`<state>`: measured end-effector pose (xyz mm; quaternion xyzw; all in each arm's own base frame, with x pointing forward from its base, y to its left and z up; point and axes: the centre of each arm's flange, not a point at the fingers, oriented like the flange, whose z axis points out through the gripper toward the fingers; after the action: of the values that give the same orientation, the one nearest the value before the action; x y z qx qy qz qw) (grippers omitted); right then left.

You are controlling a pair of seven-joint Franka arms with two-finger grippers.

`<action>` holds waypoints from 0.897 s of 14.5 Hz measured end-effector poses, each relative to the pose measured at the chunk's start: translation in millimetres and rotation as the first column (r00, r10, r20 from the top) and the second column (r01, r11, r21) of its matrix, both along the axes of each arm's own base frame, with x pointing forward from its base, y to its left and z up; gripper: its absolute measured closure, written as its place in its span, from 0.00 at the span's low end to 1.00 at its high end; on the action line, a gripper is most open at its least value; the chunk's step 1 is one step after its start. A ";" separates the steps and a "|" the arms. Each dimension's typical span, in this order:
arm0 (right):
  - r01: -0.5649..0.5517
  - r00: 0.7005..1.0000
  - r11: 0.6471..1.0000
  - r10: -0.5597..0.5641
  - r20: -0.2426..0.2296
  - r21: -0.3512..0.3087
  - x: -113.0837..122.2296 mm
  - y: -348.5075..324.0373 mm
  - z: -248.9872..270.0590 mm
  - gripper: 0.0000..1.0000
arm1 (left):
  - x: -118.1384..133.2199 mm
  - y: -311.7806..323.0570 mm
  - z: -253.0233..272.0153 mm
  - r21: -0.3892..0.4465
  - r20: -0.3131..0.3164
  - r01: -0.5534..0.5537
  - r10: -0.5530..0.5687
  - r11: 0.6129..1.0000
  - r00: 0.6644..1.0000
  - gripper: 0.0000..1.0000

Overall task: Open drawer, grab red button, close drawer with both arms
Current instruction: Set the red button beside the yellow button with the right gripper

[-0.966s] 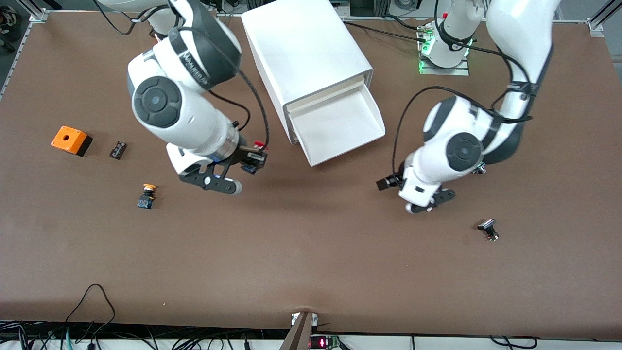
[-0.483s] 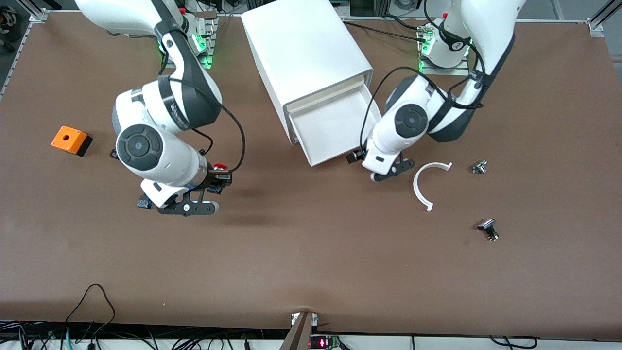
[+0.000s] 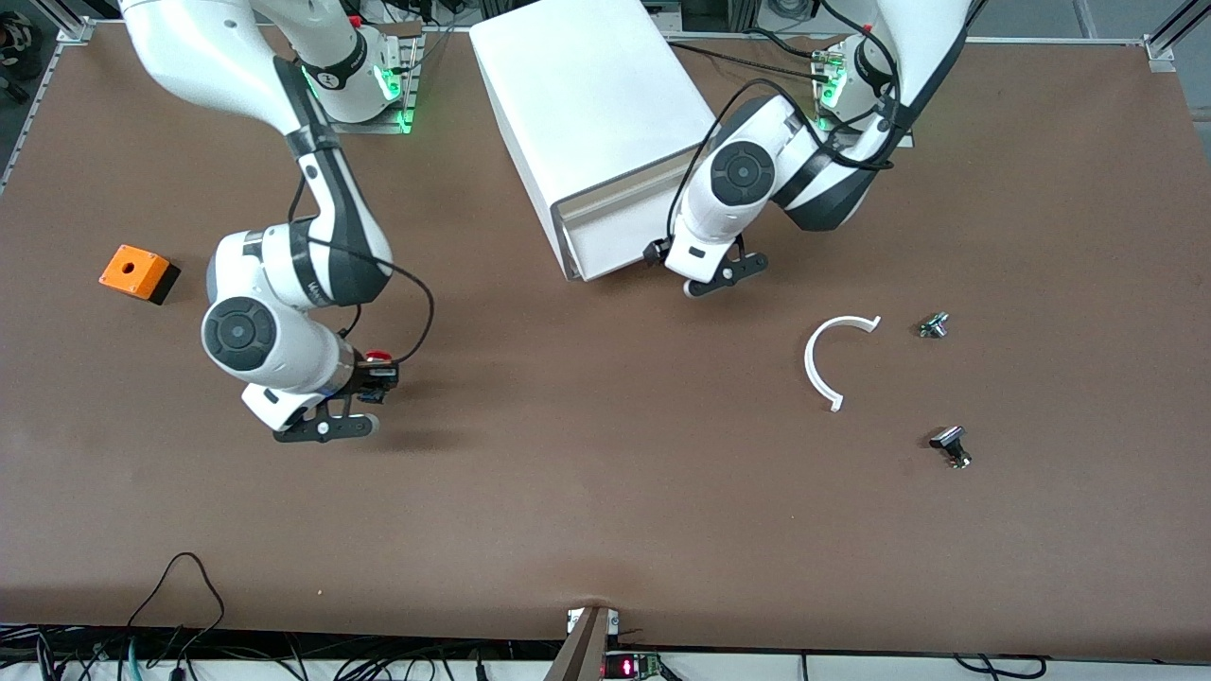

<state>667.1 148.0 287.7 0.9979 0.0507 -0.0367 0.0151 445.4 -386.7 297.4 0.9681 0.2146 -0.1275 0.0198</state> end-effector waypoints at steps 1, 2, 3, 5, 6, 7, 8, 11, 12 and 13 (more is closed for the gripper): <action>-0.008 1.000 1.000 0.008 0.006 0.017 -1.7 -19.5 -14.0 0.59 | -4.2 -3.9 0.4 -0.001 -0.002 0.004 -0.004 1.000 1.000 0.00; -0.013 1.000 0.999 0.013 0.009 0.031 -4.4 -36.0 -26.0 0.59 | -7.8 -7.0 0.5 0.000 -0.005 0.003 -0.003 1.000 1.000 0.00; -0.017 1.000 0.999 0.017 0.010 0.039 -7.0 -51.0 -36.0 0.59 | -10.6 -8.9 0.1 0.000 -0.008 0.006 -0.006 1.000 1.000 0.00; -0.024 1.000 0.998 0.024 0.006 0.057 -11.6 -74.6 -52.2 0.59 | -18.2 -14.1 -0.8 -0.001 -0.015 0.018 -0.018 1.000 1.000 0.00; -0.028 1.000 0.997 0.028 0.000 0.068 -13.4 -82.2 -58.9 0.59 | -22.9 -17.6 -0.9 -0.004 -0.021 0.021 -0.021 1.000 1.000 0.00; -0.028 1.000 0.997 0.028 -0.007 0.075 -14.7 -87.4 -64.3 0.59 | -27.5 -20.7 -1.1 -0.009 -0.032 0.020 -0.020 1.000 0.999 0.00; -0.027 1.000 0.997 0.028 -0.014 0.078 -15.6 -91.1 -68.9 0.59 | -30.9 -22.9 -1.5 -0.016 -0.045 0.015 -0.016 1.000 0.999 0.00; -0.012 0.999 0.996 0.014 -0.034 0.083 -19.0 -94.8 -84.3 0.59 | -40.6 -29.9 -1.4 -0.026 -0.070 0.021 -0.022 0.999 0.997 0.00; -0.007 0.999 0.996 0.010 -0.037 0.087 -19.5 -94.6 -88.8 0.59 | -46.0 -33.6 -0.9 -0.026 -0.077 0.032 -0.034 0.999 0.996 0.00; -0.004 0.999 0.996 0.008 -0.039 0.089 -20.0 -94.0 -92.2 0.59 | -48.0 -35.0 -0.5 -0.024 -0.080 0.035 -0.037 0.999 0.996 0.00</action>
<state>647.2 54.0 195.6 0.9965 0.0555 -0.0540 -0.0301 397.4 -421.7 296.9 0.9657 0.1961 -0.1690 0.0196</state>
